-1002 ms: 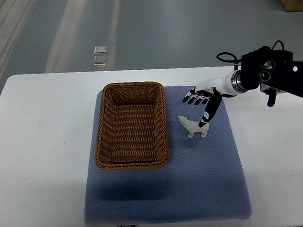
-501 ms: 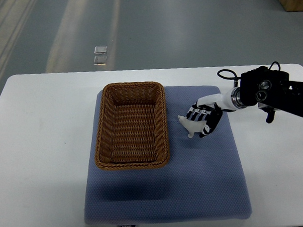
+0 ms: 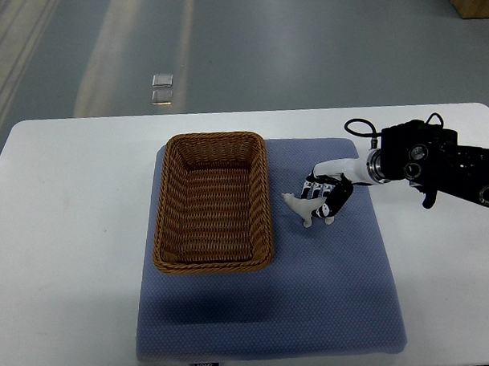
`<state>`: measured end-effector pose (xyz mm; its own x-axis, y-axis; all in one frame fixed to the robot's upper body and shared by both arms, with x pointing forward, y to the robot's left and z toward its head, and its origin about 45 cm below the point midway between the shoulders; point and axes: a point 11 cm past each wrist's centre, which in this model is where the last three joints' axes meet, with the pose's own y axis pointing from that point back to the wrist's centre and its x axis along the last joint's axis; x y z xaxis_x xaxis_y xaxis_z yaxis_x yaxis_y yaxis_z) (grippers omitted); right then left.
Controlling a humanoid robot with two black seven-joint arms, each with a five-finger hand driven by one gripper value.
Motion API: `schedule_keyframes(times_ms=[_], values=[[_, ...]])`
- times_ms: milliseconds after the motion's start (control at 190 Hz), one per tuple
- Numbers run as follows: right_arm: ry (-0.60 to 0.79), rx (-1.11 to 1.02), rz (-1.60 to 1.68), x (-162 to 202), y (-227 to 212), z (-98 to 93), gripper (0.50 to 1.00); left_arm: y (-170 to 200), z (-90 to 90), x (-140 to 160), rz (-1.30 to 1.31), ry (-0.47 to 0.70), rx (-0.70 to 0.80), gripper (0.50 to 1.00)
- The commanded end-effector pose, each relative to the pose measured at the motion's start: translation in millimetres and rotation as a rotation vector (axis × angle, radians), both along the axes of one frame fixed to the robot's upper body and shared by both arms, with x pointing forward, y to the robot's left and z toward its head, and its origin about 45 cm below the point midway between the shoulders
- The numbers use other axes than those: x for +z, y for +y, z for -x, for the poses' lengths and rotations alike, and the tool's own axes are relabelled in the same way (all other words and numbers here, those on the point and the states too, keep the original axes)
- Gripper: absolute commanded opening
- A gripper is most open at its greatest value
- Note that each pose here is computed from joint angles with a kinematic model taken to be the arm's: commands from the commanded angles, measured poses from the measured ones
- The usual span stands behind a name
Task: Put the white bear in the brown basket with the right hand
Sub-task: 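Lift the white bear with the right hand off the mat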
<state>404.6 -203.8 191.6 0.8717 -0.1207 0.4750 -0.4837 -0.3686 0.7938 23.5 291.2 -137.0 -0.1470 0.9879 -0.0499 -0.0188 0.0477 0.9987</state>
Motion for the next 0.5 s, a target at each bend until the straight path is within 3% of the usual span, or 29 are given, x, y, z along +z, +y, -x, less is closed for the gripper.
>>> schedule_keyframes(times_ms=[0,195,390,496], values=[[-0.031,-0.013,-0.005,15.9,-4.8,-9.2,0.5,-0.3,-0.1,0.0,0.001,0.0,-0.001,1.0],[-0.141,0.002,-0.007,91.8,-17.8,-34.6,0.5,-1.4,-0.2,0.0,0.004,-0.001,-0.001,1.0],[-0.237,0.034,-0.009,163.3,-26.5,-39.1,0.5,-1.9,-0.1,0.1,0.006,0.0,-0.001,1.0],[-0.242,0.039,-0.017,171.6,-26.6,-36.9,0.5,-2.9,-0.5,0.1,0.008,-0.002,-0.003,1.0]])
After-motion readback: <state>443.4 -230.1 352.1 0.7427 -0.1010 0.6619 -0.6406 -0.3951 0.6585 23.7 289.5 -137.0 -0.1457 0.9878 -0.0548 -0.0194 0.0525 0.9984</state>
